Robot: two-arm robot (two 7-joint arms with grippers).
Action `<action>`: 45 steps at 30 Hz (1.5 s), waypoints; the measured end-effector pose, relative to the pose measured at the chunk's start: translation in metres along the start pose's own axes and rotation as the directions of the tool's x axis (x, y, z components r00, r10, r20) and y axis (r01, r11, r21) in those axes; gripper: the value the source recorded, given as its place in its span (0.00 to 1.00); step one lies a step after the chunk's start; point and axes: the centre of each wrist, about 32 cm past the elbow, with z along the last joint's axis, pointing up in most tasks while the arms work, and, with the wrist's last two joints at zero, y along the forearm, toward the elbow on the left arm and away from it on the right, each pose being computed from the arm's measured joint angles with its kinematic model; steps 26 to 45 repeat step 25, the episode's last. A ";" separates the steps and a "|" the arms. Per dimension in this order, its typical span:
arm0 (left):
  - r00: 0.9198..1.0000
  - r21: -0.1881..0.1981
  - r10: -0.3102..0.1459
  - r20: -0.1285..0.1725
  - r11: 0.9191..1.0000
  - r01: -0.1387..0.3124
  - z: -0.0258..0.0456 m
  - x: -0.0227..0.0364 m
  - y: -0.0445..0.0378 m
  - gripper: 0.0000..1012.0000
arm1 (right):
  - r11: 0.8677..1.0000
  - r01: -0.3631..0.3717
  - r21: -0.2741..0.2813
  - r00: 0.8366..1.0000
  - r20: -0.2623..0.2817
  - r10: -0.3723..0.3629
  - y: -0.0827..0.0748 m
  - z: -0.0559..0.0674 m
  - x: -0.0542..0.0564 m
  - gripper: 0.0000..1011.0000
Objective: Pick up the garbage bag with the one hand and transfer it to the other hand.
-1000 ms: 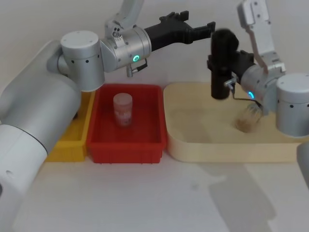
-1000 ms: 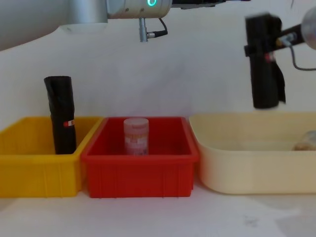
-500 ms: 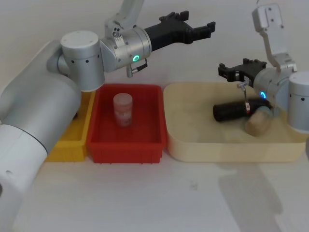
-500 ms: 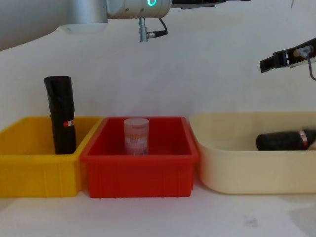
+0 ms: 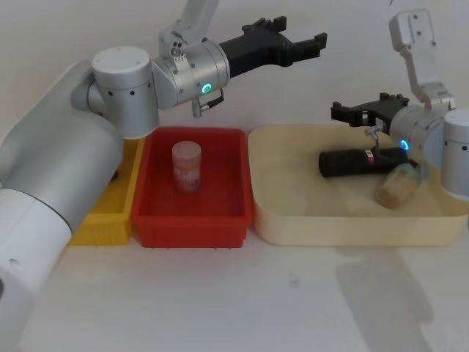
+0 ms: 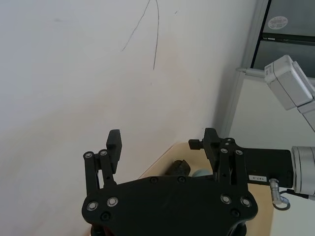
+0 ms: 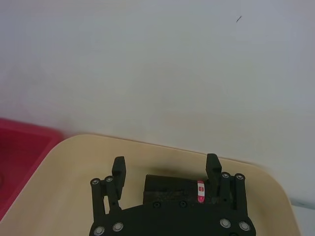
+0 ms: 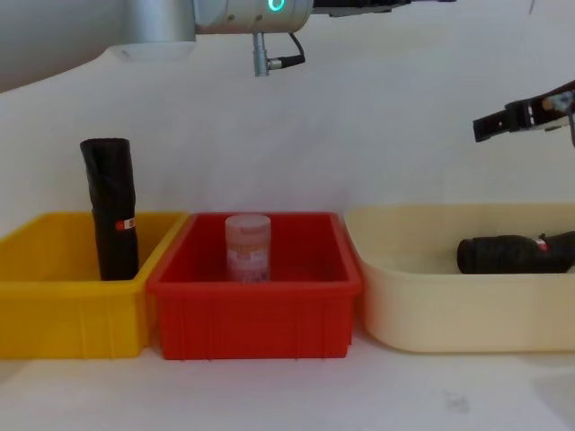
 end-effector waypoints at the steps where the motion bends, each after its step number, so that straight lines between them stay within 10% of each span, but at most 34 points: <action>1: 1.000 0.000 0.000 0.000 1.000 0.000 0.0000 0.0000 0.0000 0.99 | 1.000 0.000 -0.001 1.000 -0.001 0.000 0.000 0.000 0.000 0.99; 45: 1.000 0.000 0.000 0.000 1.000 0.000 0.0000 0.0000 0.0000 0.99 | 1.000 0.001 -0.011 1.000 -0.009 -0.001 0.001 -0.001 0.004 0.99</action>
